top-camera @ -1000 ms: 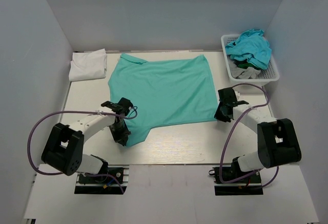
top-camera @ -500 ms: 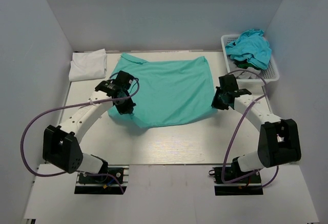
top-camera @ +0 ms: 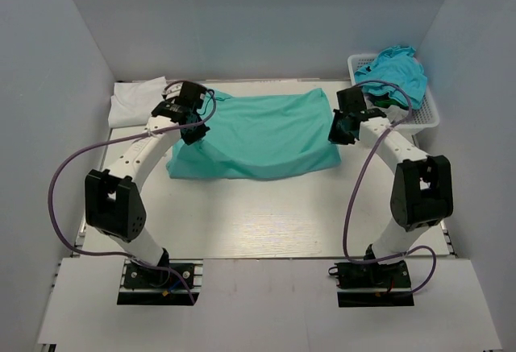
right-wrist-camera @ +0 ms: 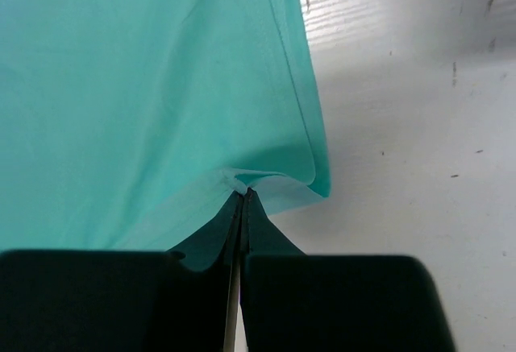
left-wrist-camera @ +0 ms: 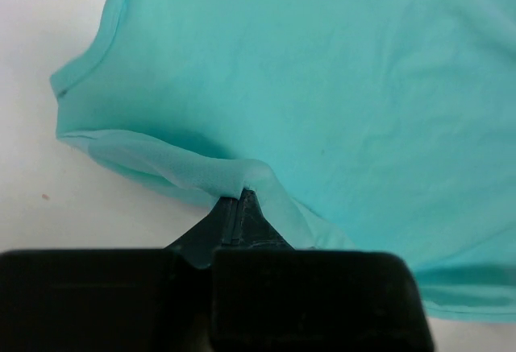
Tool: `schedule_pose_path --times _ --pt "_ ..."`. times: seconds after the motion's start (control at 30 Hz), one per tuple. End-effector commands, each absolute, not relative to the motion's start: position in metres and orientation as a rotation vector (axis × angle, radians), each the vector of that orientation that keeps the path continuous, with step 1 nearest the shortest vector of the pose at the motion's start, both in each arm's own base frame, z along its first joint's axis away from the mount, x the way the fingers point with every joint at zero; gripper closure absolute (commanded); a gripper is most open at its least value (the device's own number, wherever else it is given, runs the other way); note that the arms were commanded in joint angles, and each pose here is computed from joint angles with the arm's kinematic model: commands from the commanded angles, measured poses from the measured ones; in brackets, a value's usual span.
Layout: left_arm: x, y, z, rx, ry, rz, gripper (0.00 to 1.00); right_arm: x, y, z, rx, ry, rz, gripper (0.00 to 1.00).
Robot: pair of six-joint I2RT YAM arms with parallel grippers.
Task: Fold and stack the t-shirts
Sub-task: Fold the flattened tshirt in 1/3 of the way
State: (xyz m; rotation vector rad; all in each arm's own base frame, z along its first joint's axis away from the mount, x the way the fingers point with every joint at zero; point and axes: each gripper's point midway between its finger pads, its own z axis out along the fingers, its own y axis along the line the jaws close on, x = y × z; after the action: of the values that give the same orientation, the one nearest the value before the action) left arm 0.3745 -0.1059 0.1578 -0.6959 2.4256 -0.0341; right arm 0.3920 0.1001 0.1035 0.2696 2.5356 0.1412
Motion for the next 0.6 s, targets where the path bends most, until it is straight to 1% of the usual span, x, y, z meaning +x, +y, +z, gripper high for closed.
schedule_pose_path --times 0.0,0.03,0.13,0.4,0.57 --pt "0.399 -0.096 0.183 -0.700 2.320 -0.069 1.00 0.408 0.088 0.120 0.259 2.504 0.053 1.00" --pt "0.406 -0.104 0.180 -0.677 2.333 -0.106 1.00 0.413 0.089 0.116 0.258 2.513 0.044 1.00" --pt "0.418 -0.102 0.170 -0.686 2.357 -0.103 1.00 0.429 0.091 0.123 0.239 2.496 0.040 1.00" --pt "0.456 -0.101 0.175 -0.638 2.337 -0.109 1.00 0.458 0.091 0.119 0.214 2.501 -0.011 1.00" --pt "0.469 -0.094 0.153 -0.653 2.394 -0.056 1.00 0.478 0.090 0.109 0.220 2.505 -0.042 1.00"
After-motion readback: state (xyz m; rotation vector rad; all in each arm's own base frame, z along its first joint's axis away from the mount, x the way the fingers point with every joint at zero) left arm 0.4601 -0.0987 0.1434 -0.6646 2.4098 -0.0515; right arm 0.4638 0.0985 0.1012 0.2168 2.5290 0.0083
